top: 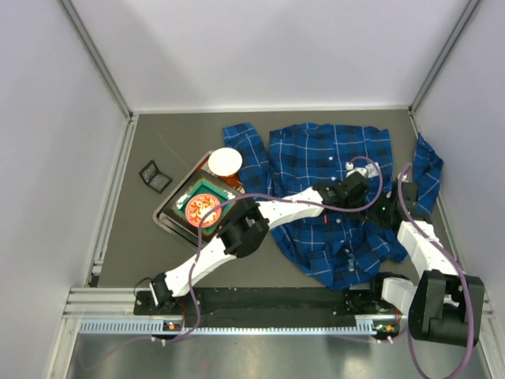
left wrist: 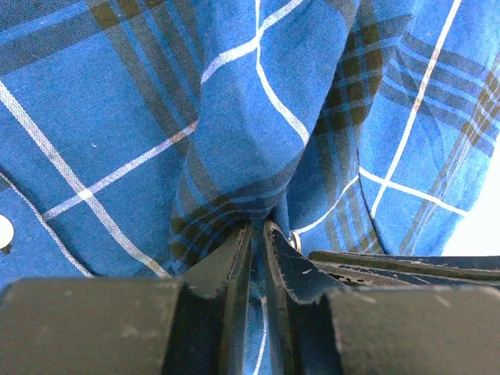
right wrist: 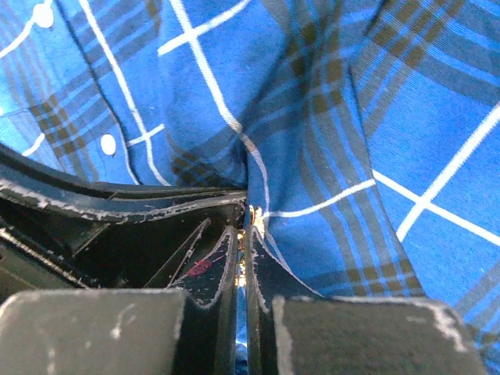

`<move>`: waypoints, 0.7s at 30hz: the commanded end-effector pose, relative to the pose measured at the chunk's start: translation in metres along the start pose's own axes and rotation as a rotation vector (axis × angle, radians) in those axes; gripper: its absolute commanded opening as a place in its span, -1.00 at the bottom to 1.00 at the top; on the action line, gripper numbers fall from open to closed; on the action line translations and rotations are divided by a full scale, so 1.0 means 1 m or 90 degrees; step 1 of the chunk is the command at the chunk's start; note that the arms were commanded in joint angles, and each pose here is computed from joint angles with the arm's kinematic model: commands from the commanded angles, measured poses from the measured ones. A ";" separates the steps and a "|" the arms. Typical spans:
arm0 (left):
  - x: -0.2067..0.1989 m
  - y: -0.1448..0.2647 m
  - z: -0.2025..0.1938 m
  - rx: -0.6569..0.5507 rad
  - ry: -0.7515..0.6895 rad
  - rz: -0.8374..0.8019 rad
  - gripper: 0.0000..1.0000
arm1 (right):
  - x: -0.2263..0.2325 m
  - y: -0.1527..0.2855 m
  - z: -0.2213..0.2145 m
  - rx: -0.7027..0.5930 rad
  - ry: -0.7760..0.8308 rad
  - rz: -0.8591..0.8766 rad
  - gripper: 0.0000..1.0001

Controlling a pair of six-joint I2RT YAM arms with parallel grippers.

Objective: Remove the brooch from the garment

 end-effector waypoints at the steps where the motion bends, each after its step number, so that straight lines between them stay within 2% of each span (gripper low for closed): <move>1: -0.039 0.014 -0.009 0.037 -0.005 -0.101 -0.62 | 0.037 0.006 0.013 -0.046 0.049 0.188 -1.00; 6: -0.037 0.016 -0.013 0.075 -0.026 -0.105 -0.49 | 0.049 0.006 0.012 -0.046 0.074 0.238 -1.00; 13: -0.032 0.016 -0.019 0.114 -0.063 -0.150 -0.48 | 0.054 0.003 0.005 -0.032 0.081 0.253 -1.00; 17: -0.032 0.020 -0.013 0.104 -0.086 -0.147 -0.48 | 0.038 0.007 0.005 -0.057 0.047 0.165 -1.00; 21: -0.030 0.038 0.007 0.050 -0.107 -0.122 -0.37 | 0.025 0.010 0.000 -0.067 0.029 0.109 -1.00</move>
Point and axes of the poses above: each gripper's point midway between its finger pads, its own y axis back along the fingers, its own x axis along the line the jaws close on, z = x × y, the point moved 5 cm from there along y, back along the fingers, and after that the axes turned 8 degrees about y, right-handed, at the moved point
